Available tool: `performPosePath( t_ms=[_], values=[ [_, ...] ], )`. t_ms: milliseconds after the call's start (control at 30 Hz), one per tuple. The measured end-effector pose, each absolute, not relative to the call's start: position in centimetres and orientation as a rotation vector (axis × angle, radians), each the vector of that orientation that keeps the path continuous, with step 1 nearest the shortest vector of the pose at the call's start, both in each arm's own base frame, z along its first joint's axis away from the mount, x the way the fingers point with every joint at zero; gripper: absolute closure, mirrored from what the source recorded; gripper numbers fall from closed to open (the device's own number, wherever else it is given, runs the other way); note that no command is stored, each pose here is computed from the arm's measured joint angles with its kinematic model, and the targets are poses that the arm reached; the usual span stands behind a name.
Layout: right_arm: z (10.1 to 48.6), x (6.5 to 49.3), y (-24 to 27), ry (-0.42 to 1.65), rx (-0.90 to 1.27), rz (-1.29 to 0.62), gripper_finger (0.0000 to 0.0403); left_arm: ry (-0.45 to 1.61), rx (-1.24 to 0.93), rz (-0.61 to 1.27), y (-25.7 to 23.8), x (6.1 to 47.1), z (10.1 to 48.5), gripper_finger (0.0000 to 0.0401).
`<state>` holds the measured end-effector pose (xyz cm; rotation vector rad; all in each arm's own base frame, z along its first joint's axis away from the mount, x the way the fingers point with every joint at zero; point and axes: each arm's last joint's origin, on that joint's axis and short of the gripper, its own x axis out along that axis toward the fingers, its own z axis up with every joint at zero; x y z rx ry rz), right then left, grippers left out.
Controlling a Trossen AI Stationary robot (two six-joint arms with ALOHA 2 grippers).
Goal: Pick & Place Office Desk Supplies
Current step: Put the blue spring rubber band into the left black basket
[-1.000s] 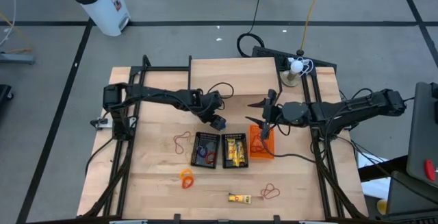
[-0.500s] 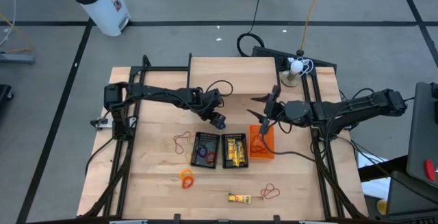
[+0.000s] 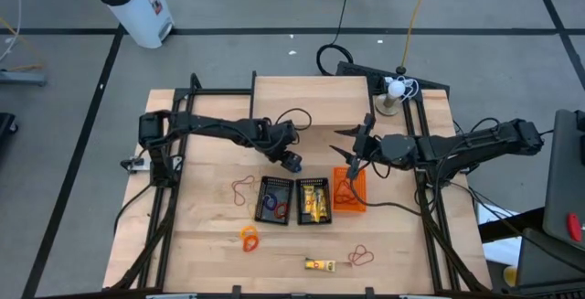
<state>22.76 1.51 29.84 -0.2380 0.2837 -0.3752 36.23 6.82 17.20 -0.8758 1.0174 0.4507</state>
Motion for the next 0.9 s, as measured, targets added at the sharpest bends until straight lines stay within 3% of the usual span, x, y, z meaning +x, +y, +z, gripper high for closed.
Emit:
performPosePath(
  t_ms=[533,900],
  values=[
    [29.9,22.8,1.5,0.28,-0.234,-0.376,0.0218,1.023,-0.846,0.448,5.8,36.5,17.1,0.0219],
    [29.9,22.8,1.5,0.276,-0.233,-0.376,0.0219,1.098,-0.916,0.366,5.9,37.9,12.8,0.0219]
  ],
)
